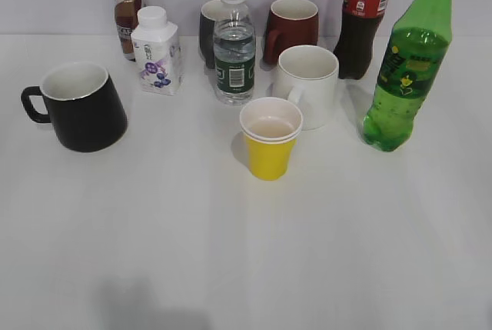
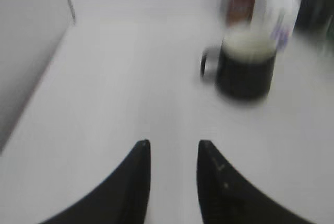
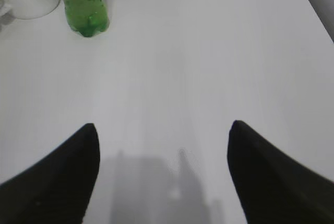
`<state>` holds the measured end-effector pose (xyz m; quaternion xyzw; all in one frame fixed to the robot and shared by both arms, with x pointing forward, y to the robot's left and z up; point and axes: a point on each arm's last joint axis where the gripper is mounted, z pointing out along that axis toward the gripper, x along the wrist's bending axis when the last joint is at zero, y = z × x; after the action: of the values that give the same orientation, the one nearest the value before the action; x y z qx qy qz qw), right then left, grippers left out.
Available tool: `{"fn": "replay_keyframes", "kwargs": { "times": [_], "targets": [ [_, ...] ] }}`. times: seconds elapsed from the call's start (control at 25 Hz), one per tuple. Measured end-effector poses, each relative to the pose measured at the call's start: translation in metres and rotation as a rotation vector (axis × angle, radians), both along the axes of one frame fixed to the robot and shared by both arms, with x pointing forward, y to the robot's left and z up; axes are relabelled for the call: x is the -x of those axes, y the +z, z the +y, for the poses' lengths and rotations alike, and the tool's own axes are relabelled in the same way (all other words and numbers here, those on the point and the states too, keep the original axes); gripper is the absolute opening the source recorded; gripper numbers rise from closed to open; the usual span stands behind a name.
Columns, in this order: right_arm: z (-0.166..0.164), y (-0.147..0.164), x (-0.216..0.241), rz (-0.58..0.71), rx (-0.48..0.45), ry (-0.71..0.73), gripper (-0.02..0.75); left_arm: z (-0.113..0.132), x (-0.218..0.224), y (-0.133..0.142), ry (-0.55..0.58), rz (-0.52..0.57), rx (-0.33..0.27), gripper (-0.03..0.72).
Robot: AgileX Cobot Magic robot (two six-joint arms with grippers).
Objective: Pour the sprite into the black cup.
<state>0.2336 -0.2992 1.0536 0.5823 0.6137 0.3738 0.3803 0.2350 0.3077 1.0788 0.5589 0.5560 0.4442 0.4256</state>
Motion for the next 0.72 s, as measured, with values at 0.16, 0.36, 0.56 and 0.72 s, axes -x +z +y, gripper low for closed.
{"fn": "replay_keyframes", "kwargs": {
  "times": [0.16,0.36,0.56,0.72],
  "targets": [
    [0.000,0.000,0.000,0.000,0.000,0.000,0.571,-0.004,-0.030,0.029,-0.034,-0.399,-0.034,0.241],
    [0.000,0.000,0.000,0.000,0.000,0.000,0.571,-0.014,-0.096,0.005,-0.097,-0.452,-0.055,0.241],
    [0.000,0.000,0.000,0.000,0.000,0.000,0.571,-0.020,-0.160,-0.034,-0.134,-0.270,-0.040,0.241],
    [0.000,0.000,0.000,0.000,0.000,0.000,0.571,-0.023,-0.199,-0.076,-0.153,-0.108,-0.024,0.241]
  ]
}}
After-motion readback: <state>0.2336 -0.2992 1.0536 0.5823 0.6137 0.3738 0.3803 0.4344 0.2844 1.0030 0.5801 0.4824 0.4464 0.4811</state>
